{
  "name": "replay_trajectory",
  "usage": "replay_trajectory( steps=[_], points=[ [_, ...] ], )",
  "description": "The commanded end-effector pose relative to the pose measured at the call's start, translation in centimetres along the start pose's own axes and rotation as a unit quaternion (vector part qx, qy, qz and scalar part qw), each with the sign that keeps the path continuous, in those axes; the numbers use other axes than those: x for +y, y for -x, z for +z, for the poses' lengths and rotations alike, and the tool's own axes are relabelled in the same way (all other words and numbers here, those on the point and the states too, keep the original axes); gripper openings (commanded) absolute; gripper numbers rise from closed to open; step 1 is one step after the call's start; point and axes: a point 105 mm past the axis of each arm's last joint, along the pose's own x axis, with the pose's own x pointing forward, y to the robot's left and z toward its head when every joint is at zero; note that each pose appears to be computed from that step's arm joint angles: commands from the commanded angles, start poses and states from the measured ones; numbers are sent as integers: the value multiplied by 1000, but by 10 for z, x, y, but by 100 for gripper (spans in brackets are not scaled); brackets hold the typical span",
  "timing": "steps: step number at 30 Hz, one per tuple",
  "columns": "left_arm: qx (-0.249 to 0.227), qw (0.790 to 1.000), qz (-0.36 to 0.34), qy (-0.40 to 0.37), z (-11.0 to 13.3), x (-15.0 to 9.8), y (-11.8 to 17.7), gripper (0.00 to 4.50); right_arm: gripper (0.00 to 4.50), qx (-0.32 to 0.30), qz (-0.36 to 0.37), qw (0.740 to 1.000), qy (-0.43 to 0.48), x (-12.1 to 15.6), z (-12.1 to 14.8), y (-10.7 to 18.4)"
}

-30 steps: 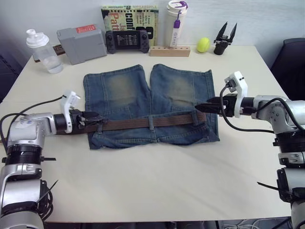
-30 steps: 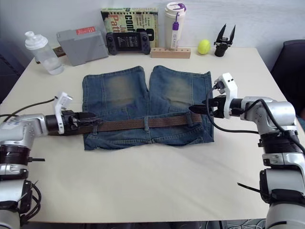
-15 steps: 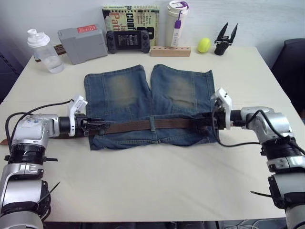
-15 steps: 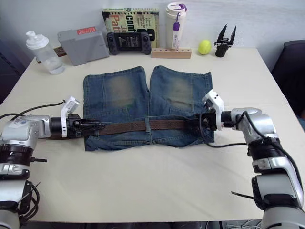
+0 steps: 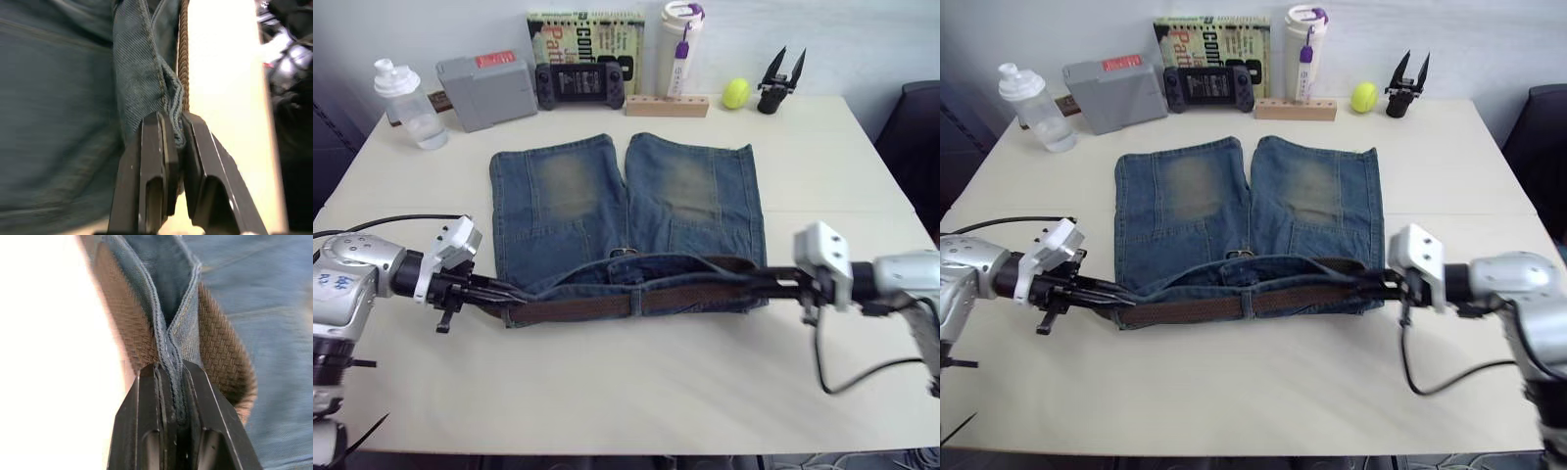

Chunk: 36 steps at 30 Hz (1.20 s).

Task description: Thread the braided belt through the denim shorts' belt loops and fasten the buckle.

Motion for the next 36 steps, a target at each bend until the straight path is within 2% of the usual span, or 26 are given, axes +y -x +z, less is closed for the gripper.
replay_trajectory(
  steps=[1, 3, 6, 9, 11, 13, 14, 16, 18, 20, 22, 24, 26, 28, 30, 31, 33, 34, 36],
  points=[
    [29, 995, -93, -5, -1, -27, -2, 3, 0, 9, 22, 999, 24, 24, 6, 0],
    [74, 990, -117, -7, -17, -33, -9, 3, 0, 52, 18, 997, 60, 34, -13, -13],
    [157, 976, -146, -46, -43, -40, -26, 3, 0, 94, -7, 977, 190, 46, -39, -28],
    [186, 966, -164, -80, -54, -47, -39, 3, 0, 81, -21, 953, 292, 58, -46, -33],
    [207, 959, -163, -108, -63, -48, -44, 3, 0, 60, -51, 925, 372, 58, -43, -33],
    [229, 952, -152, -135, -72, -45, -48, 3, 0, 64, -32, 893, 445, 69, -53, -32],
    [232, 954, -151, -114, -75, -47, -50, 3, 0, 61, -30, 896, 438, 71, -60, -30],
    [216, 961, -162, -64, -72, -55, -52, 0, 97, 42, -53, 905, 420, 69, -63, -23],
    [217, 956, -195, -14, -70, -68, -40, 95, 172, 72, -49, 933, 349, 60, -70, -12],
    [204, 958, -201, 18, -61, -75, -27, 171, 266, 96, -19, 962, 255, 56, -65, 1],
    [156, 966, -202, 50, -37, -78, -16, 263, 370, 79, -17, 986, 143, 44, -40, 11],
    [94, 974, -196, 67, -14, -75, -8, 335, 446, 35, -36, 998, 38, 26, -9, 17],
    [8, 980, -186, 64, 15, -64, -6, 408, 450, -17, -28, 999, -40, 18, 20, 19],
    [-67, 982, -168, 48, 42, -52, -8, 444, 450, -46, -34, 997, -57, 7, 40, 18],
    [-124, 983, -133, 26, 64, -38, -11, 444, 450, -68, -64, 993, -66, -11, 53, 12],
    [-138, 982, -124, 21, 70, -34, -12, 444, 450, -72, -72, 992, -69, -16, 56, 9],
    [-152, 988, 13, -10, 76, 10, -26, 444, 450, -69, -158, 984, -36, -52, 54, -5],
    [-148, 985, 84, 3, 76, 36, -32, 444, 450, -84, -196, 976, -36, -70, 54, -13],
    [-131, 973, 186, 24, 72, 72, -37, 444, 450, -144, -207, 967, -41, -89, 63, -26]
  ],
)
